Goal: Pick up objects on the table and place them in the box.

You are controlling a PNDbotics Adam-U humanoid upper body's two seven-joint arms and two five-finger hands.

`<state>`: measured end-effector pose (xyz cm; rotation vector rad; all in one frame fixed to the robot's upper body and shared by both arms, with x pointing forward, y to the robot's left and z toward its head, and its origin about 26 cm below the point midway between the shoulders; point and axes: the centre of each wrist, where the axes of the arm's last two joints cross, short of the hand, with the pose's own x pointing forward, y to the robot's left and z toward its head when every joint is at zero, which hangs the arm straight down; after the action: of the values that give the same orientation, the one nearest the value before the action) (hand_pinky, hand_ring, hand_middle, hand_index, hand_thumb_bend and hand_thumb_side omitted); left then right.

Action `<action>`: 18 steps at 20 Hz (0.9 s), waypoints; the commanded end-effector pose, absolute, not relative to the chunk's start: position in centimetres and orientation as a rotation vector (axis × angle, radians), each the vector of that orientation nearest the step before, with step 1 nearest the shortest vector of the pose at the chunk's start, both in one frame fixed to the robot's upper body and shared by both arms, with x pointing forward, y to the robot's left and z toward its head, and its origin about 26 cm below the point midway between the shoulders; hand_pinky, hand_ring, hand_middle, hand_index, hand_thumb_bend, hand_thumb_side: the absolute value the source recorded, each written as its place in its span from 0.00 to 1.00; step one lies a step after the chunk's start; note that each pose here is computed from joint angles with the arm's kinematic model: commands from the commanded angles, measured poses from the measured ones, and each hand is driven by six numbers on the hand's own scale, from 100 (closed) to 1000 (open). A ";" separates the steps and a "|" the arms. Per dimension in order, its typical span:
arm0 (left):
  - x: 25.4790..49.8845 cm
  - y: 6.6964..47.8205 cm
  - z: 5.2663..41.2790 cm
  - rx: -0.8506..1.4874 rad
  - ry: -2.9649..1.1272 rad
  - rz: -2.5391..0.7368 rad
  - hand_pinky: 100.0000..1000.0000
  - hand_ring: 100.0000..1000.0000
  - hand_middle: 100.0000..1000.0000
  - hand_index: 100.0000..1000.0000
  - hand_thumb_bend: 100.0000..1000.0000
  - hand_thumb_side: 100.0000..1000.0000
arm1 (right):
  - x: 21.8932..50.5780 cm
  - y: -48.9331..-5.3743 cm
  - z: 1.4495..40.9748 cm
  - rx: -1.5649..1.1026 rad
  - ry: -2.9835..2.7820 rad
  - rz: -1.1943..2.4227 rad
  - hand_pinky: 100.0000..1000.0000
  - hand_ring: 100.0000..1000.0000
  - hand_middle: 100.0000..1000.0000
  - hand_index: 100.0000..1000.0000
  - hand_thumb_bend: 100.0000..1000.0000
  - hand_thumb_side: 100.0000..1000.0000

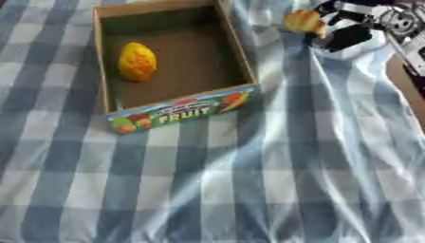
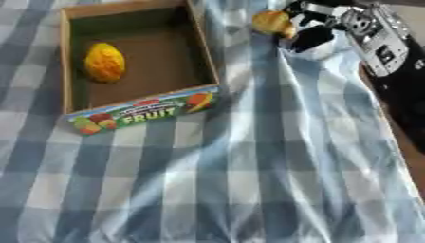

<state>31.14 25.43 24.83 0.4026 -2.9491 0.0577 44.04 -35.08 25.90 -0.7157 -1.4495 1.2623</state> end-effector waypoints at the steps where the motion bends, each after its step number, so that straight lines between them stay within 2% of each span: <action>1: 30.8 25.6 25.5 0.407 -2.974 0.030 0.76 0.85 0.79 0.91 0.26 0.33 | 43.5 -36.0 27.9 -0.737 -1.466 1.258 0.86 0.97 0.77 0.84 0.00 0.32; 6: 30.8 25.6 25.5 0.406 -2.973 0.026 0.76 0.85 0.79 0.91 0.26 0.33 | 43.4 -36.1 27.9 -0.688 -1.455 1.296 0.87 0.99 0.81 0.88 0.00 0.35; 18: 30.8 25.5 25.5 0.399 -2.971 0.022 0.76 0.85 0.79 0.91 0.26 0.33 | 43.4 -36.5 27.9 -0.615 -1.456 1.317 0.88 1.00 0.82 0.88 0.00 0.30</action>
<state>31.14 25.29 24.77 0.3931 -2.9434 0.0488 44.00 -35.19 25.92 -0.5668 -1.4396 1.3238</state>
